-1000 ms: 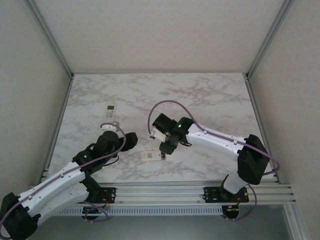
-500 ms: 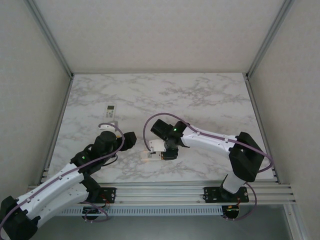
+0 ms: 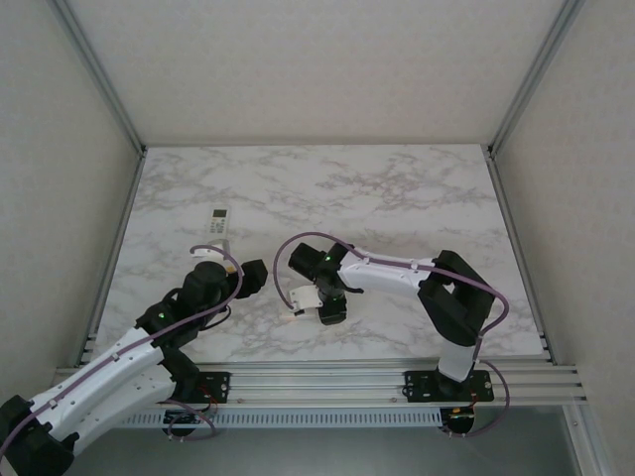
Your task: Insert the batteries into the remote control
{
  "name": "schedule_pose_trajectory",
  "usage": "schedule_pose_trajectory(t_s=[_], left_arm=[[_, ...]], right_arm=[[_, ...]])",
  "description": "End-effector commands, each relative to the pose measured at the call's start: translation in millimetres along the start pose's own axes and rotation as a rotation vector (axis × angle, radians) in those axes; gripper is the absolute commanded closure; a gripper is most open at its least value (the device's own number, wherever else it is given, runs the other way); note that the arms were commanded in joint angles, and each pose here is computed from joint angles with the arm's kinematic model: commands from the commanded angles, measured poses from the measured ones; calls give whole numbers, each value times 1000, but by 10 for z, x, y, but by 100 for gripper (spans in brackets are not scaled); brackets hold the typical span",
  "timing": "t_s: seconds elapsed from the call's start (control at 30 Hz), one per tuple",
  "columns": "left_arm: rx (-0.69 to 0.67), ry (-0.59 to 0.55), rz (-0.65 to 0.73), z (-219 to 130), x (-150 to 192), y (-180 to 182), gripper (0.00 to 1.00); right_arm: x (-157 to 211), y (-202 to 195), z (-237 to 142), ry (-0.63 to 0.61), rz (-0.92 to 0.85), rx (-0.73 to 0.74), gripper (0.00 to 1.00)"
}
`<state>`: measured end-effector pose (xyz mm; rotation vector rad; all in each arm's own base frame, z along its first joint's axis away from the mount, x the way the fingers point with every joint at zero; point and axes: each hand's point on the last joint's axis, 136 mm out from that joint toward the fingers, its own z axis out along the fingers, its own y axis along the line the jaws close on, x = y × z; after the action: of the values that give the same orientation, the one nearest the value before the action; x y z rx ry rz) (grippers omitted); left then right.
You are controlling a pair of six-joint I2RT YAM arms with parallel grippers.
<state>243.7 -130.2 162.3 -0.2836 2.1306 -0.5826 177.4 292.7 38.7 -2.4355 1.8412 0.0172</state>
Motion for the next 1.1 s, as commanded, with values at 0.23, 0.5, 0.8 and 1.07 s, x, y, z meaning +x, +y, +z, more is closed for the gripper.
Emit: schedule_pose_trajectory(t_s=[0.23,0.5,0.8,1.07], left_arm=[[-16,-14,-16,43,-24,37,13],[-17,-11,-21,61,-4,46,12],[-19,-9,-24,62,5,53,12],[-9,-6,-34,63,3,31,13]], right_arm=[[-49,7,111,25,-60,-28,43],[-116,-69,137,5,-54,12,39],[-172,-114,-32,-46,-32,59,19],[-220,-78,-227,-119,17,85,18]])
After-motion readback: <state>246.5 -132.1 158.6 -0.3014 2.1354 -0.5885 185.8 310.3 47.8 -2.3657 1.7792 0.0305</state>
